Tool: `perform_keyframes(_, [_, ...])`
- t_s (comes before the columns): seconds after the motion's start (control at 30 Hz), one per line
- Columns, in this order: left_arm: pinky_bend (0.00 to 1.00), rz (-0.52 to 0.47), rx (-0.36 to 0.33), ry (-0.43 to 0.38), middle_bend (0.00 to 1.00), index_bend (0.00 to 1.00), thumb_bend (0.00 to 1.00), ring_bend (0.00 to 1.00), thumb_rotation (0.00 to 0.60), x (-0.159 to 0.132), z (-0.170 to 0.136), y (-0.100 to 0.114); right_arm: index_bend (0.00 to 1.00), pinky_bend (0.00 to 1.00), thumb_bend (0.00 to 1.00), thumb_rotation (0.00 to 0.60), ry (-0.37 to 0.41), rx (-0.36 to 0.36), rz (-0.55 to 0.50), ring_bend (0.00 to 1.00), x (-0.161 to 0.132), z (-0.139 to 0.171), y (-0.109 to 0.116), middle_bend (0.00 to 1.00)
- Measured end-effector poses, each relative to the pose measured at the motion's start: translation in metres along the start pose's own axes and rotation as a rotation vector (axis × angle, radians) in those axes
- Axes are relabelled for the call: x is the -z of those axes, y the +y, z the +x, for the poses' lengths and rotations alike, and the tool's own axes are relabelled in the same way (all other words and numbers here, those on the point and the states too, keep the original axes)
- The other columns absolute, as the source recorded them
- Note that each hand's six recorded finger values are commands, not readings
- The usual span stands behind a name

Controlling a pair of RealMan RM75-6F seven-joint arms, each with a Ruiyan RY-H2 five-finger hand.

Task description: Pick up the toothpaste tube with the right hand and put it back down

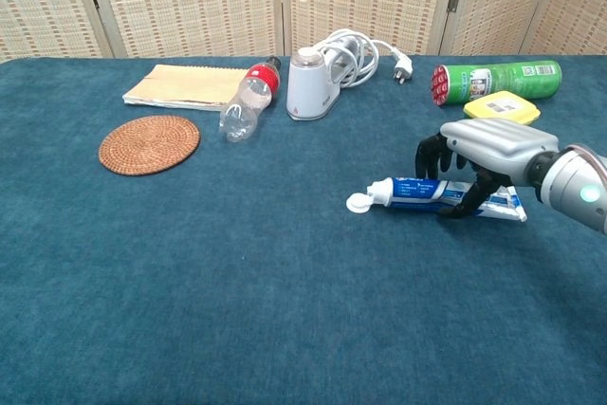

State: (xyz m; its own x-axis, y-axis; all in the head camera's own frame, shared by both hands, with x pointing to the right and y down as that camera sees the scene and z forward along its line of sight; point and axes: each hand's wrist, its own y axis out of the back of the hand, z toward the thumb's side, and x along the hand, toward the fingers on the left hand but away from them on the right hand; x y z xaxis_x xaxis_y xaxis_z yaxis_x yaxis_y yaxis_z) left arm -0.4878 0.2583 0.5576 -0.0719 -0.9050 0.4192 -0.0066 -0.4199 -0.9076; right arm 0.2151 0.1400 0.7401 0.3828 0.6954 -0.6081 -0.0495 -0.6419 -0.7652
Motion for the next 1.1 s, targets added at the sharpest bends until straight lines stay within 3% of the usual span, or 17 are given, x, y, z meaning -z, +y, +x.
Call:
perform_keyframes(0.4, [0.15,-0.044,-0.001,-0.020,0.06,0.09,0.14,0.06,0.600,-0.007,0.009,0.001,0.63,0.48,0.56,0.600,0.033,0.001,-0.017,0.51,-0.007,0.001,0.005,0.62])
perform_keyframes(0.6, [0.15,-0.168,-0.001,-0.055,0.06,0.09,0.14,0.06,0.600,-0.021,0.026,0.008,0.64,0.49,0.58,0.600,0.109,0.019,-0.102,0.52,-0.022,0.008,0.014,0.62])
perform_keyframes(0.9, [0.15,-0.439,0.027,-0.091,0.06,0.08,0.12,0.06,0.586,-0.043,0.049,0.019,0.64,0.49,0.58,0.600,0.260,0.018,-0.300,0.52,-0.052,0.017,0.022,0.62])
perform_keyframes(0.97, [0.15,-0.526,0.036,-0.099,0.06,0.08,0.09,0.06,0.467,-0.047,0.055,0.021,0.64,0.49,0.58,0.600,0.295,0.027,-0.336,0.52,-0.060,0.017,0.026,0.62])
perform_keyframes(1.1, [0.15,-0.703,0.051,-0.119,0.06,0.08,0.03,0.06,0.143,-0.054,0.067,0.025,0.64,0.49,0.58,0.600,0.354,0.036,-0.392,0.52,-0.077,0.015,0.032,0.62])
